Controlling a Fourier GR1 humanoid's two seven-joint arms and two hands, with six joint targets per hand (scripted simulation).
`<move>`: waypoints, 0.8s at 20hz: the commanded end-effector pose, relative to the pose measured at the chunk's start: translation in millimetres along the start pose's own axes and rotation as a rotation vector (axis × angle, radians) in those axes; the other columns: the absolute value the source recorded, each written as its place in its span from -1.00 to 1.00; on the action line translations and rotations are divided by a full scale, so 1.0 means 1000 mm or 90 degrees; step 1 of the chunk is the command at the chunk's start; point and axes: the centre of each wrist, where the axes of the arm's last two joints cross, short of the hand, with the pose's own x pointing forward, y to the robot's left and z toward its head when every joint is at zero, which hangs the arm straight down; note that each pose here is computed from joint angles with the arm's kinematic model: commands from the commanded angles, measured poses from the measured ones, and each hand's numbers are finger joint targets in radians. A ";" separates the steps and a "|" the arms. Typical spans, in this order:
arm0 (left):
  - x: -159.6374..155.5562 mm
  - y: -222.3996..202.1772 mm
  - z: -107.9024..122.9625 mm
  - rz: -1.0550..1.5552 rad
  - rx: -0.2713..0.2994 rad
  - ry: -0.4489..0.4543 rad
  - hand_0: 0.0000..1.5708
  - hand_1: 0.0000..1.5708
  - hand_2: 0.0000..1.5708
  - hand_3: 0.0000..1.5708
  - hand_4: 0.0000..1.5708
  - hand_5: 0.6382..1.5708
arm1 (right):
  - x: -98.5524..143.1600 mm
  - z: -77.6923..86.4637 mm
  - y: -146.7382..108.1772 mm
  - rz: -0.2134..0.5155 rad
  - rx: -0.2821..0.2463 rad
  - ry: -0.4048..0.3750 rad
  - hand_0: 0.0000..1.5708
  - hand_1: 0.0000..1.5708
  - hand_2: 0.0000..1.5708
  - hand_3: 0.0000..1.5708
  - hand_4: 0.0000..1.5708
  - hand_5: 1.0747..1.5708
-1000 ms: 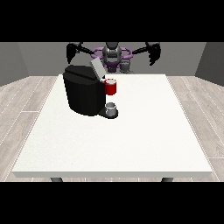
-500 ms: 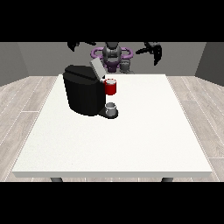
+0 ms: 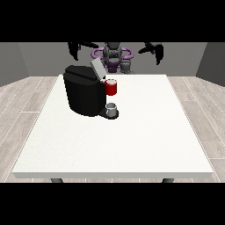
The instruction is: Insert the coffee pod into the coffee machine and close the lid
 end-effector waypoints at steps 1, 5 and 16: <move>-0.002 -0.004 0.016 -0.006 0.011 -0.026 -1.00 -1.00 -1.00 -1.00 -0.55 1.00 | -0.004 -0.005 -0.016 -0.056 -0.011 0.000 -1.00 -1.00 -1.00 -1.00 -0.84 1.00; 0.021 -0.004 0.019 -0.016 -0.001 -0.024 -1.00 -1.00 -1.00 -1.00 -0.56 1.00 | -0.016 -0.008 -0.002 -0.041 -0.009 0.038 -1.00 -1.00 -1.00 -1.00 -0.81 1.00; 0.041 0.021 0.048 -0.031 0.087 -0.079 -1.00 -1.00 -1.00 -1.00 -0.54 1.00 | 0.017 -0.027 0.046 -0.012 0.107 -0.018 -1.00 -1.00 -1.00 -1.00 -1.00 1.00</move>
